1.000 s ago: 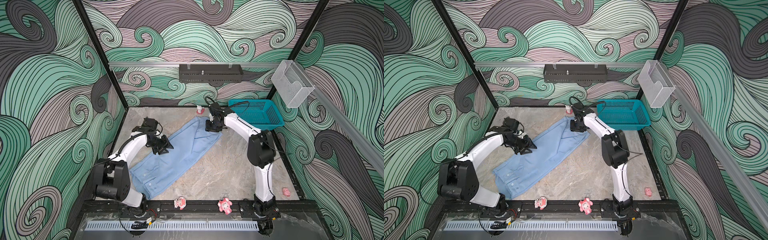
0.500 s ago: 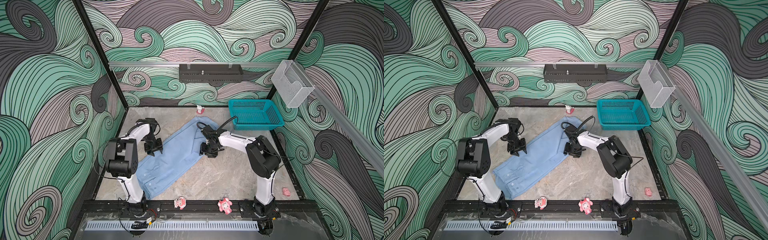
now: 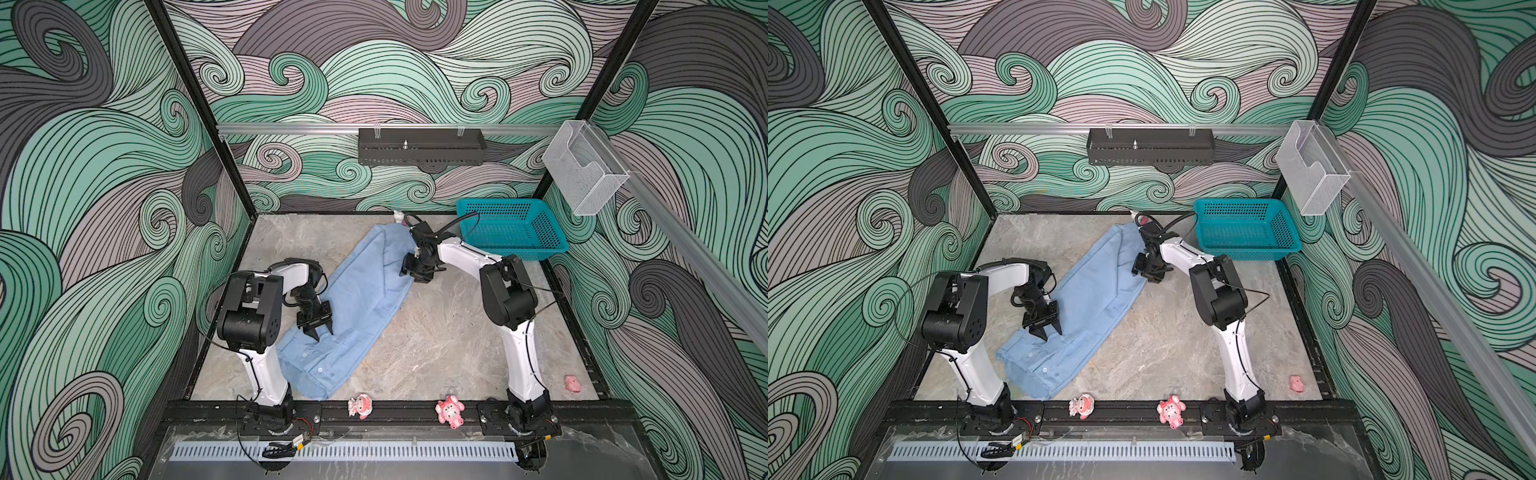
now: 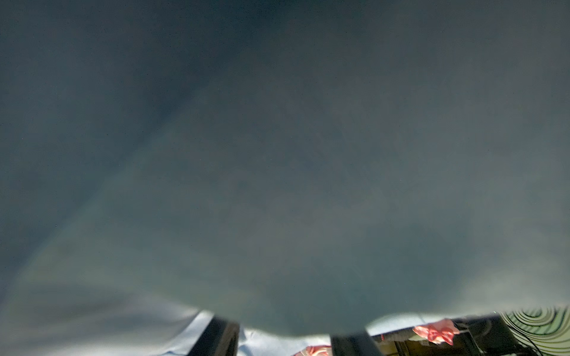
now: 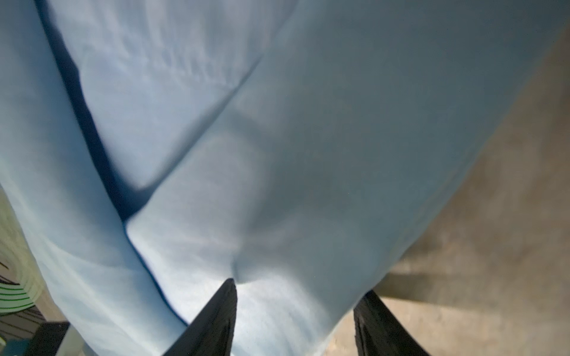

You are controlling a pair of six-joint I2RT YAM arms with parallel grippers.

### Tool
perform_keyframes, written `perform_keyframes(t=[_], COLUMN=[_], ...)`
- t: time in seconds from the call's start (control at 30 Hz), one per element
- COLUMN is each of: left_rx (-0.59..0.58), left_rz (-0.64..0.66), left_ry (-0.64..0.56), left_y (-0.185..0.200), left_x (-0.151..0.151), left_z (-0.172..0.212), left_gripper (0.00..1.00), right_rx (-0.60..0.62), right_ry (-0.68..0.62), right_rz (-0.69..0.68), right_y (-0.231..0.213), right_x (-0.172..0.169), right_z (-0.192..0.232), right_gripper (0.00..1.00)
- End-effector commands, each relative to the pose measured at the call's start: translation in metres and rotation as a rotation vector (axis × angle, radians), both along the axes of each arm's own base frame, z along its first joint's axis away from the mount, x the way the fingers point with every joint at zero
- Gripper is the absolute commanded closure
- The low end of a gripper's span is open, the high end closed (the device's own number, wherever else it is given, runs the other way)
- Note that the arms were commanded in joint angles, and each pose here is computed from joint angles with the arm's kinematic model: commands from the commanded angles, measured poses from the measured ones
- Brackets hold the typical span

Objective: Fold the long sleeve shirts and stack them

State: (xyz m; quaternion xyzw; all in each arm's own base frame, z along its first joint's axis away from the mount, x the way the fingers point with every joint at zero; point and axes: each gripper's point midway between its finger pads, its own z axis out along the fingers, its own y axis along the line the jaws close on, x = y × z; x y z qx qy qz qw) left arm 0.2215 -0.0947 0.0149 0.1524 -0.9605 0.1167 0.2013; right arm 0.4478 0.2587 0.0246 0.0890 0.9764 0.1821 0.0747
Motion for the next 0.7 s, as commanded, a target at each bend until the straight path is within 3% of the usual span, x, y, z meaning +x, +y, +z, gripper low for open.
perform_keyframes(t=[0.0,0.47,0.67], left_rx=[-0.102,-0.238,-0.267], left_rz=[0.064,0.181,0.178], left_ry=[-0.005,-0.031,-0.084], left_y=[-0.037,-0.137,-0.160], left_x=[0.006,0.002,0.004], left_z=[-0.010,-0.009,0.010], left_gripper=[0.57,0.57,0.56], right_rx=[-0.106,-0.055,-0.065], right_ry=[0.063,-0.002,-0.062], right_rz=[0.042,0.092,0.106], right_y=[-0.023,-0.009,-0.014], right_x=[0.006,0.068,0.070], right_z=[-0.024,-0.014,0.024], right_gripper=[0.40,0.43,0.42])
